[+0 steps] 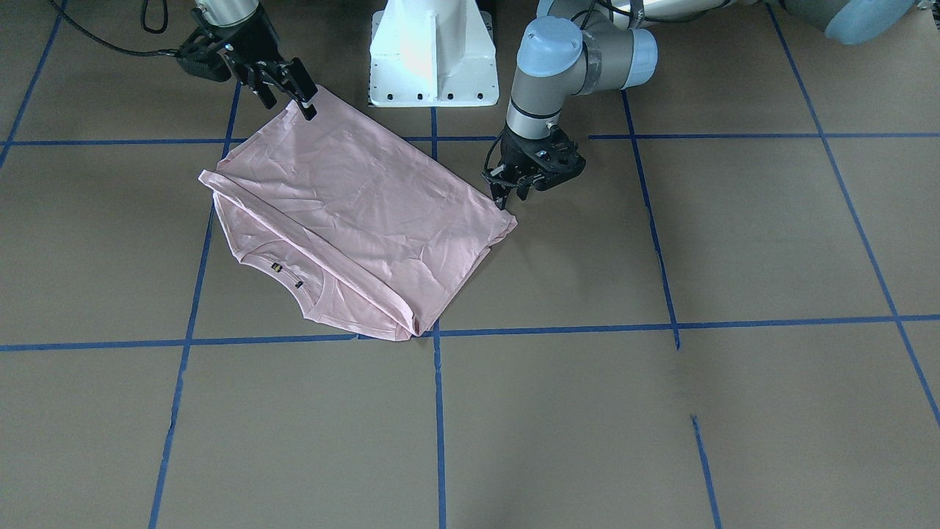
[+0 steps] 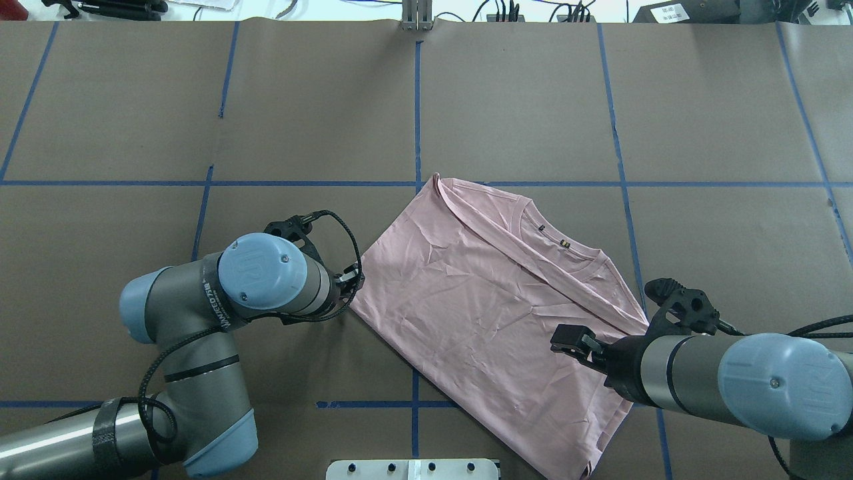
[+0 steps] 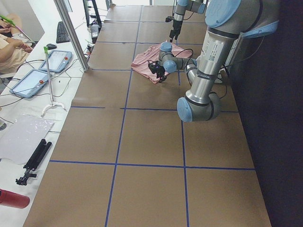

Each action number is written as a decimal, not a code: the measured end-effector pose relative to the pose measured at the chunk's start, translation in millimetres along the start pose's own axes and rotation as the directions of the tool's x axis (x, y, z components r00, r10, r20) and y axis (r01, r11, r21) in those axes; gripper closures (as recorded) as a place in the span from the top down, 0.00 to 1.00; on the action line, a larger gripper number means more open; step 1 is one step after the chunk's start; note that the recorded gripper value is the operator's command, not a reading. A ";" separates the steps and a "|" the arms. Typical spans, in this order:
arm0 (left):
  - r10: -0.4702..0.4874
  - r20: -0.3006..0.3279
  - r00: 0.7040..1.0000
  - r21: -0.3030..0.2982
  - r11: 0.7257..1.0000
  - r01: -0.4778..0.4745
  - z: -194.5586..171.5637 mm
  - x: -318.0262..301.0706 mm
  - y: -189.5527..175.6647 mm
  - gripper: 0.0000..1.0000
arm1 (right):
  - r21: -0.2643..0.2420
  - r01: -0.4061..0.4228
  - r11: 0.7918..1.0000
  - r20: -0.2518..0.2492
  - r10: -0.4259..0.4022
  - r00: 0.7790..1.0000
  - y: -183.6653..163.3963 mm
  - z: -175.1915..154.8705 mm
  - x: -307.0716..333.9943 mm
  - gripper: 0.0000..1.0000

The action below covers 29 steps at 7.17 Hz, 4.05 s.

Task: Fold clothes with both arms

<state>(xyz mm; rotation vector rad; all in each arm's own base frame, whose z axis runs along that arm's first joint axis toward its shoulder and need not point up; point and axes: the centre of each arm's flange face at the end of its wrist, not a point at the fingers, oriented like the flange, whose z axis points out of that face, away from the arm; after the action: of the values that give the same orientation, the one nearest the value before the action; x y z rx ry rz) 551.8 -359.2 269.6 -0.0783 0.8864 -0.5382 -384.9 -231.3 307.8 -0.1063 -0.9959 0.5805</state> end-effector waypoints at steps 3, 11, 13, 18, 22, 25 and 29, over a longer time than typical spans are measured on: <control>0.008 0.009 1.000 0.036 0.999 -0.008 13.9 11.0 -0.6 0.03 | 0.004 -0.001 1.000 -0.005 0.001 1.000 -1.3 2.2 1.4 1.00; 0.040 0.004 0.999 0.230 0.972 -0.040 7.5 20.7 -124.1 0.00 | 0.005 -0.007 1.000 0.004 0.007 1.000 -2.8 0.7 -1.3 1.00; 0.051 -0.041 0.998 0.337 0.941 -0.034 11.2 65.2 -220.2 0.00 | 0.008 -0.008 1.000 0.002 0.007 1.000 -3.4 1.9 -1.0 1.00; 0.093 -0.228 0.969 0.354 0.935 -0.006 3.7 99.4 -305.1 0.21 | 0.079 -0.025 0.997 0.058 0.020 0.998 9.6 47.7 -51.1 0.98; 0.107 -0.284 0.953 0.301 0.953 -0.017 -21.8 65.5 -282.8 0.21 | 0.079 -0.134 0.988 0.060 0.130 0.990 46.2 127.4 -135.0 0.94; 0.088 -0.292 0.952 0.291 0.957 0.001 -20.8 65.8 -278.7 0.21 | 0.106 -0.153 0.983 0.047 0.148 0.988 43.8 145.4 -141.9 0.86; 0.049 -0.304 0.952 0.273 0.961 0.038 -17.1 67.0 -272.0 0.21 | 0.121 -0.152 0.981 0.032 0.150 0.988 41.3 155.5 -139.2 0.65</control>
<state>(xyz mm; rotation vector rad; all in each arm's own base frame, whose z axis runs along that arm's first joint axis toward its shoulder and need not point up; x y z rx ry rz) 460.2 -623.9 287.6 0.2699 1.1063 -0.6762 -585.3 -294.0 273.7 -0.0662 -0.9770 0.7824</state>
